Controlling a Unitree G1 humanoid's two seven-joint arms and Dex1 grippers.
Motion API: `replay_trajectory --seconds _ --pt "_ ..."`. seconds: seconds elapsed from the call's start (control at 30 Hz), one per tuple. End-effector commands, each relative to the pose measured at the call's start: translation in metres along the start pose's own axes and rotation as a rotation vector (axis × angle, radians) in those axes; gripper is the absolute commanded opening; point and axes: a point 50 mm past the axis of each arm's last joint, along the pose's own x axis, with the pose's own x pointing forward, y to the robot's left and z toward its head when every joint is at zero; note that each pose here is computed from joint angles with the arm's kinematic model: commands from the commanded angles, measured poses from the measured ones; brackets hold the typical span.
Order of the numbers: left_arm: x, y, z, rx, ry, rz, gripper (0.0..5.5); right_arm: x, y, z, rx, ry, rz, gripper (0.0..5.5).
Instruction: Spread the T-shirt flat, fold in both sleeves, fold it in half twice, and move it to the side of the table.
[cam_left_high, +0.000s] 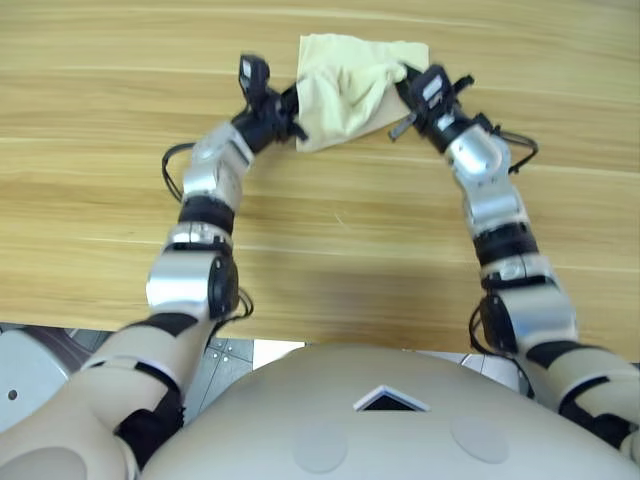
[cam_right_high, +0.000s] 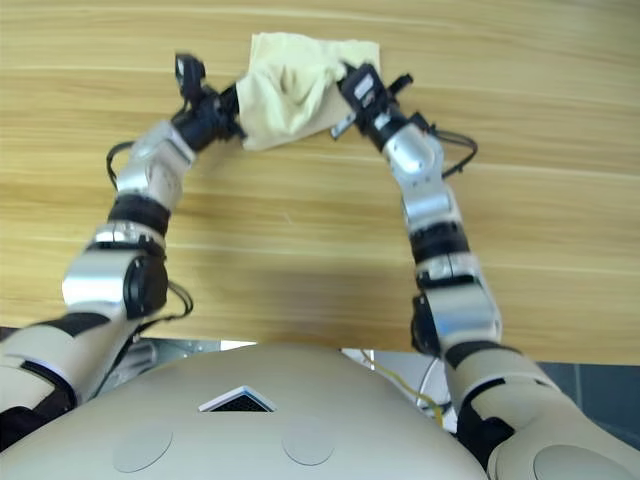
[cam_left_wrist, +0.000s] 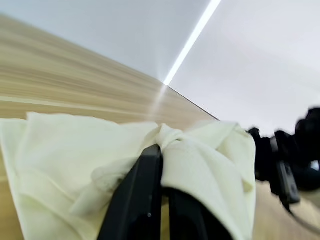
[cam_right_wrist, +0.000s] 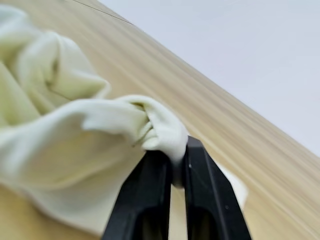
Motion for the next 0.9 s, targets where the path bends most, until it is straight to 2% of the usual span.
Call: replay_trajectory --seconds 0.03,0.2,0.4,0.47,0.53,0.63,0.77,0.9 --pt "-0.067 -0.058 -0.023 0.386 0.177 -0.310 0.07 -0.063 0.038 0.024 -0.208 -0.049 0.242 0.19" --pt "-0.097 -0.101 -0.024 0.489 0.237 -0.458 0.07 -0.091 0.045 0.044 -0.259 -0.039 0.329 0.19" --pt "-0.126 -0.149 -0.021 0.393 0.225 -0.528 0.07 -0.133 0.059 0.065 -0.235 0.010 0.470 0.19" --pt "-0.129 -0.155 -0.019 0.380 0.229 -0.529 0.07 -0.141 0.064 0.071 -0.238 0.009 0.523 0.19" --pt "-0.122 -0.145 -0.016 0.347 0.225 -0.450 0.07 -0.138 0.065 0.077 -0.244 -0.013 0.530 0.19" --pt "-0.109 -0.121 -0.018 0.164 0.222 -0.215 0.07 -0.125 0.058 0.080 -0.242 -0.027 0.459 0.19" --pt "-0.104 -0.089 -0.035 -0.107 0.277 0.113 0.07 -0.107 0.046 0.067 -0.219 0.026 0.332 0.19" --pt "-0.101 -0.071 -0.041 -0.219 0.344 0.283 0.07 -0.089 0.037 0.050 -0.158 0.077 0.257 0.19"
